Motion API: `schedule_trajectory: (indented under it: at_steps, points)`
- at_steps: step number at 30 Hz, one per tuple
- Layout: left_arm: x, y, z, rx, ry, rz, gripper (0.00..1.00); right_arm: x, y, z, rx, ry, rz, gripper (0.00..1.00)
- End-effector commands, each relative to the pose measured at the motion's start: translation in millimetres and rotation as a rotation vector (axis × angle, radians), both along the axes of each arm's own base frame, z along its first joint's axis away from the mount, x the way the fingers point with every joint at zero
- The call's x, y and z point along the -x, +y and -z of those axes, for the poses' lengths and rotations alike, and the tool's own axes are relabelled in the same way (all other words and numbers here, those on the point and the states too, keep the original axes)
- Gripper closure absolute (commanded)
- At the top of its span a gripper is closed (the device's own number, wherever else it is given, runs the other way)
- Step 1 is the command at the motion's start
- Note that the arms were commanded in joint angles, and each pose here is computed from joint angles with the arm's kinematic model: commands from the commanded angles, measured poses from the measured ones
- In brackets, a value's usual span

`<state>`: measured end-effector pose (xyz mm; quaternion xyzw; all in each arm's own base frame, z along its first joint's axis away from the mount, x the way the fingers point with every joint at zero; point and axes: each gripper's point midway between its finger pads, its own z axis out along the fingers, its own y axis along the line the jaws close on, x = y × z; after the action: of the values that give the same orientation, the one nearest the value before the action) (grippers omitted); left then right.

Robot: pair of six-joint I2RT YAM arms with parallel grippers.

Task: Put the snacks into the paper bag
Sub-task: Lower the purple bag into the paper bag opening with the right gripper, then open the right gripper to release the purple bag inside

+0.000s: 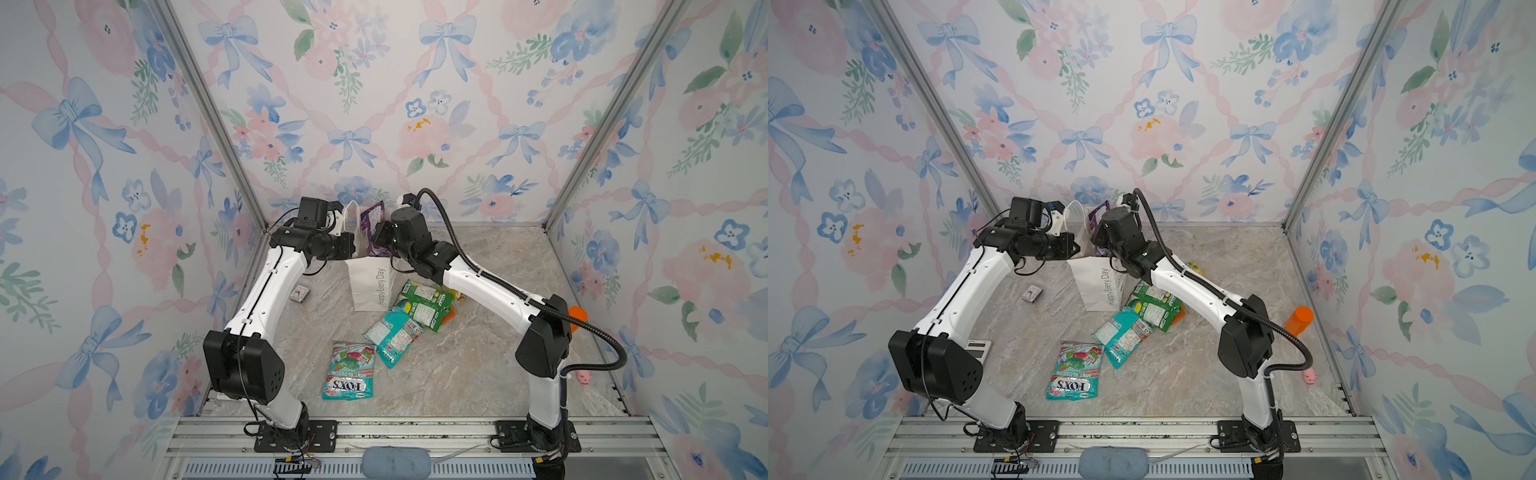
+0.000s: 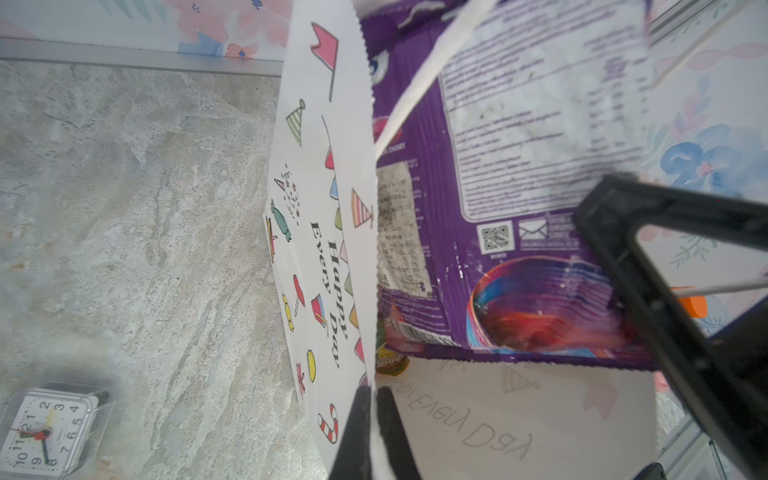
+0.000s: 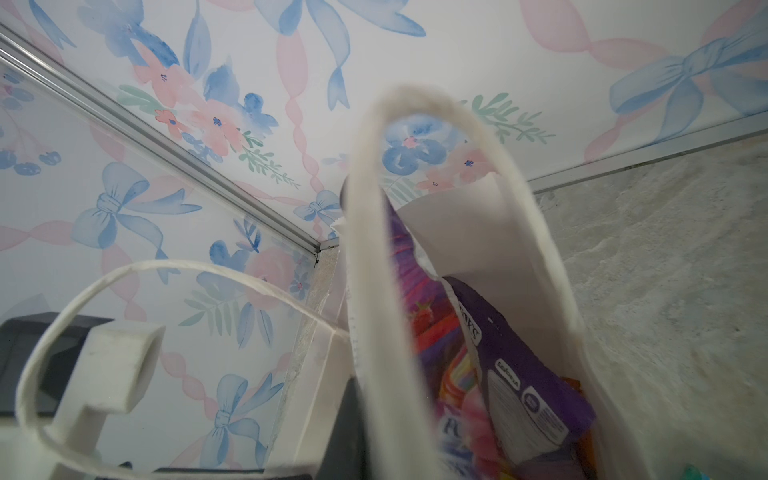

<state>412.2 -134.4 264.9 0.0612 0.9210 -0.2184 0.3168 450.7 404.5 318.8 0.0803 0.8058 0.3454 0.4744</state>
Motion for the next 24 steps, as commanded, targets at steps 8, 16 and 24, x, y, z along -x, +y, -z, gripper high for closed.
schedule_trajectory:
  at_steps: [8, 16, 24]
  points:
    - [1, -5, -1, 0.027, -0.001, 0.016, 1.00, -4, -20, -47, -0.084, -0.083, -0.002, 0.27]
    - [1, -4, 1, 0.024, 0.004, 0.014, 1.00, 14, -1, -72, -0.137, -0.100, -0.179, 0.15]
    - [0, -4, 3, 0.023, 0.009, 0.012, 1.00, 42, -7, -104, -0.257, -0.175, -0.288, 0.13]
